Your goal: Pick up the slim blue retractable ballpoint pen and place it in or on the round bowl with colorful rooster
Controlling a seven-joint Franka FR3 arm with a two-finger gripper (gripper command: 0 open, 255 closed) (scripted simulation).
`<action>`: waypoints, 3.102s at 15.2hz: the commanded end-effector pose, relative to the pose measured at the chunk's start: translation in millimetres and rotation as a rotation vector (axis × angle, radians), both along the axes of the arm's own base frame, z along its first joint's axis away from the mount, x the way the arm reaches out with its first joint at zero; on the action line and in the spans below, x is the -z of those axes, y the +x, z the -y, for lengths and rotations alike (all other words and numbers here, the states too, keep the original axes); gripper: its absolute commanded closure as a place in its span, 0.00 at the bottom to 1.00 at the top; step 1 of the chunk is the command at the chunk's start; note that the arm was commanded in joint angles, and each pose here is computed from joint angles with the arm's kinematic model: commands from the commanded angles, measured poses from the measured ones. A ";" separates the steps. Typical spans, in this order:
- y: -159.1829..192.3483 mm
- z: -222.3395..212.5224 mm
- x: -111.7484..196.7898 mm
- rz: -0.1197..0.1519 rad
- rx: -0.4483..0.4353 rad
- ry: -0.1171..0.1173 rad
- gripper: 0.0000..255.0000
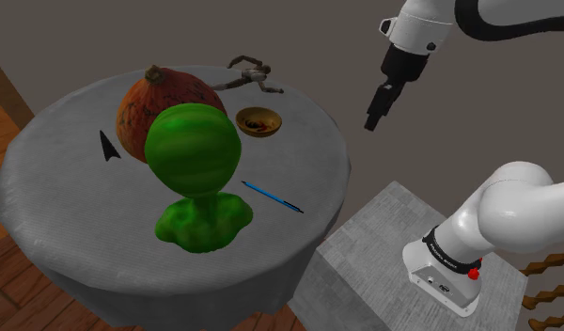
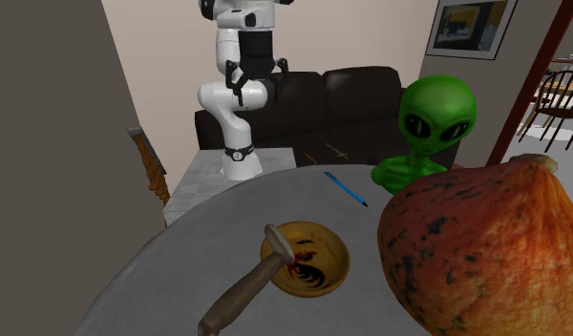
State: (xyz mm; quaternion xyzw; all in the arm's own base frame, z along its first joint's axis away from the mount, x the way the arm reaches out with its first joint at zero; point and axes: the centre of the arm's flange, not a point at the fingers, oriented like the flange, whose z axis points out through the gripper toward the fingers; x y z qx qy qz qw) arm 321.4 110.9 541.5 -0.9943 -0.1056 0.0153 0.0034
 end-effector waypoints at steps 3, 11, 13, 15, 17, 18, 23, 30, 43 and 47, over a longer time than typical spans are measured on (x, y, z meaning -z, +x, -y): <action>23.5 -35.7 28.4 0.021 -0.031 0.010 0.00; 56.0 -113.8 84.7 0.060 -0.093 0.028 0.00; 63.7 -133.8 98.3 0.070 -0.109 0.032 0.00; 71.2 -153.9 111.8 0.080 -0.124 0.036 0.00; 78.5 -174.2 125.1 0.090 -0.140 0.040 0.00; 82.1 -184.4 131.7 0.095 -0.148 0.043 0.00; 96.2 -226.3 158.1 0.114 -0.179 0.051 0.00; 99.3 -228.7 197.9 0.114 -0.179 0.051 0.00; 99.3 -228.7 197.8 0.114 -0.179 0.051 1.00; 99.3 -228.7 197.8 0.114 -0.179 0.051 1.00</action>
